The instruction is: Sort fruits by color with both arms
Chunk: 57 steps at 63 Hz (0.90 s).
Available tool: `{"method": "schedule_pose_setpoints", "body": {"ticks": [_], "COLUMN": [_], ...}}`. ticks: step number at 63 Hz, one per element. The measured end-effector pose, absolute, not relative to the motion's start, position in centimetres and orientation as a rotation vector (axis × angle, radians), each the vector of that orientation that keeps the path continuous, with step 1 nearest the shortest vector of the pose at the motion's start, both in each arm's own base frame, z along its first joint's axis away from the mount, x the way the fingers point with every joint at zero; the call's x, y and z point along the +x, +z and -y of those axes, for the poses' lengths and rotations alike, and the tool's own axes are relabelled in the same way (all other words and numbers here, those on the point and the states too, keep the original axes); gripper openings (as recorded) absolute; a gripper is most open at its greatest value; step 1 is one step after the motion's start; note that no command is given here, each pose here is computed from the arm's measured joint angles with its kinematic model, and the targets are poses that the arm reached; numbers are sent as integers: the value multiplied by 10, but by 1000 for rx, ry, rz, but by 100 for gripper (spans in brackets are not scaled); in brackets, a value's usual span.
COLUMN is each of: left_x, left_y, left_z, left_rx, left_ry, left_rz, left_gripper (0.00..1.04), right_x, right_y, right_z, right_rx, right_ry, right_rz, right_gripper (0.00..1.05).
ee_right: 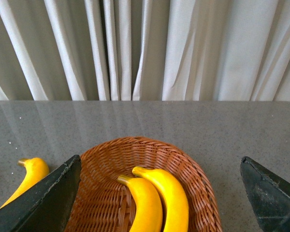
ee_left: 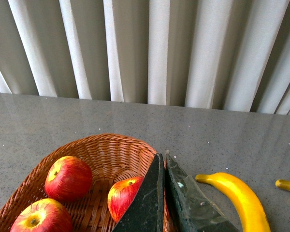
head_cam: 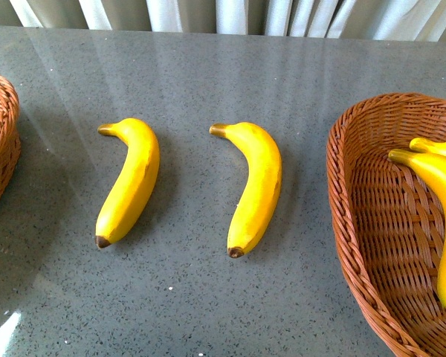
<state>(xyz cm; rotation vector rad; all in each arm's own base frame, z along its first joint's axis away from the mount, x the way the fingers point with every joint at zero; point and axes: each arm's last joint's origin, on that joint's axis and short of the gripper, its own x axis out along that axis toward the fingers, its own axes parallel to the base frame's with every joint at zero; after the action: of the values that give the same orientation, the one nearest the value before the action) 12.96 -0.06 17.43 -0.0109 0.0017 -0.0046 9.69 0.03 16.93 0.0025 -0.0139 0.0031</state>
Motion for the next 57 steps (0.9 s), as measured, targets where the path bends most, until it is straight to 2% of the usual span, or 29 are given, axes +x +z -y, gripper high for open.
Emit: {"method": "schedule_pose_setpoints", "body": {"ticks": [57], "left_x": [98], "left_y": [166], "left_z": [0], "left_rx": [-10], "left_ry": [-2], "left_rz": [-6], "left_gripper": [2], "right_x": [97], "right_y": [169], "right_z": [0], "right_rx": [3], "right_ry": [3], "right_rz": [14], "right_gripper": [96]}}
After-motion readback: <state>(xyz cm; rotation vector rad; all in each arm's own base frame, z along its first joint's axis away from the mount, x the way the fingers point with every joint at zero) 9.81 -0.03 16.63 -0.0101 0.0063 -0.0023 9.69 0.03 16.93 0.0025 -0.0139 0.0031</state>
